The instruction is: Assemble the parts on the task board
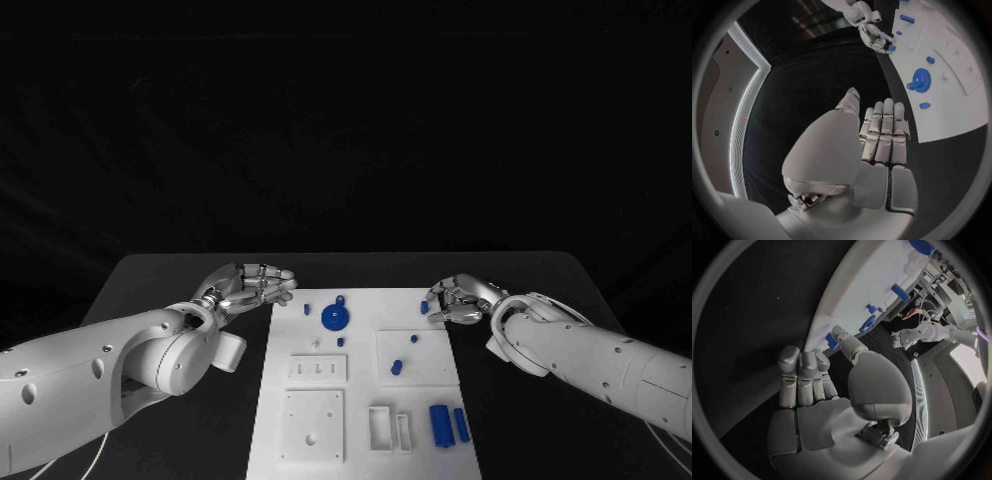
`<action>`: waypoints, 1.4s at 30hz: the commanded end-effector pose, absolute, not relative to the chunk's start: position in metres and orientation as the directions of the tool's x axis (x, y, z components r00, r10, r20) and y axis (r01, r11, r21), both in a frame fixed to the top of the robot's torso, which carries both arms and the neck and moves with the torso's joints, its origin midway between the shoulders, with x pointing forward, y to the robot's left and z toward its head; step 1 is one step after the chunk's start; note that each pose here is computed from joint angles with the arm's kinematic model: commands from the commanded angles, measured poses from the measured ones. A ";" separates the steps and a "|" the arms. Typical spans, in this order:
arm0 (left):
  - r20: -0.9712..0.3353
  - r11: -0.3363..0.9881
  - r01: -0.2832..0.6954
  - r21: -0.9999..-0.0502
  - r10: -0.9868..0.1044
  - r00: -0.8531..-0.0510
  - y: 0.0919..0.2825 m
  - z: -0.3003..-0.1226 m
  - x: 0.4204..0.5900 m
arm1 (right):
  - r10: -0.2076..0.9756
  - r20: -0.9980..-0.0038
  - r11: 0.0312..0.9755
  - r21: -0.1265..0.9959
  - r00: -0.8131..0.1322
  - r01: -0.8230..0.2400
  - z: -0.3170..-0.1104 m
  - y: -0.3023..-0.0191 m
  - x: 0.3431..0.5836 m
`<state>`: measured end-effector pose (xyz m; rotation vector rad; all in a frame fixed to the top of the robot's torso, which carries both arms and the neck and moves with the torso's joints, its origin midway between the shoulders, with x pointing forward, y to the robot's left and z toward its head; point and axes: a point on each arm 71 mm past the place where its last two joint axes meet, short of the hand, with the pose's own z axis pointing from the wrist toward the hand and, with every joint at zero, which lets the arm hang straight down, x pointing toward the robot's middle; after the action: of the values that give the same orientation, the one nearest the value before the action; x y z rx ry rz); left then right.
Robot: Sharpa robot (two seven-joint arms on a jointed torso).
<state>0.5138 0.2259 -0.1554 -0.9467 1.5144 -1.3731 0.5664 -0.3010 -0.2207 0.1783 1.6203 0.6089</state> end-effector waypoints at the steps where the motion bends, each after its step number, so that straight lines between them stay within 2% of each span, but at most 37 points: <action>1: -0.096 0.095 0.021 -0.995 -0.928 -0.359 0.223 -0.154 0.513 | 0.466 -0.868 0.832 0.496 -0.173 -0.249 -0.222 -0.297 0.567; 20: -0.096 0.096 0.019 -0.995 -0.928 -0.359 0.223 -0.155 0.513 | 0.454 -0.870 0.831 0.491 -0.192 -0.260 -0.227 -0.286 0.566; 42: -0.096 0.097 0.015 -0.995 -0.927 -0.364 0.223 -0.155 0.513 | 0.463 -0.872 0.831 0.490 -0.160 -0.263 -0.225 -0.284 0.567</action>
<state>0.5137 0.2258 -0.1556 -0.9472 1.5188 -1.3748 0.5674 -0.2849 -0.2254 0.1670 1.6231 0.6405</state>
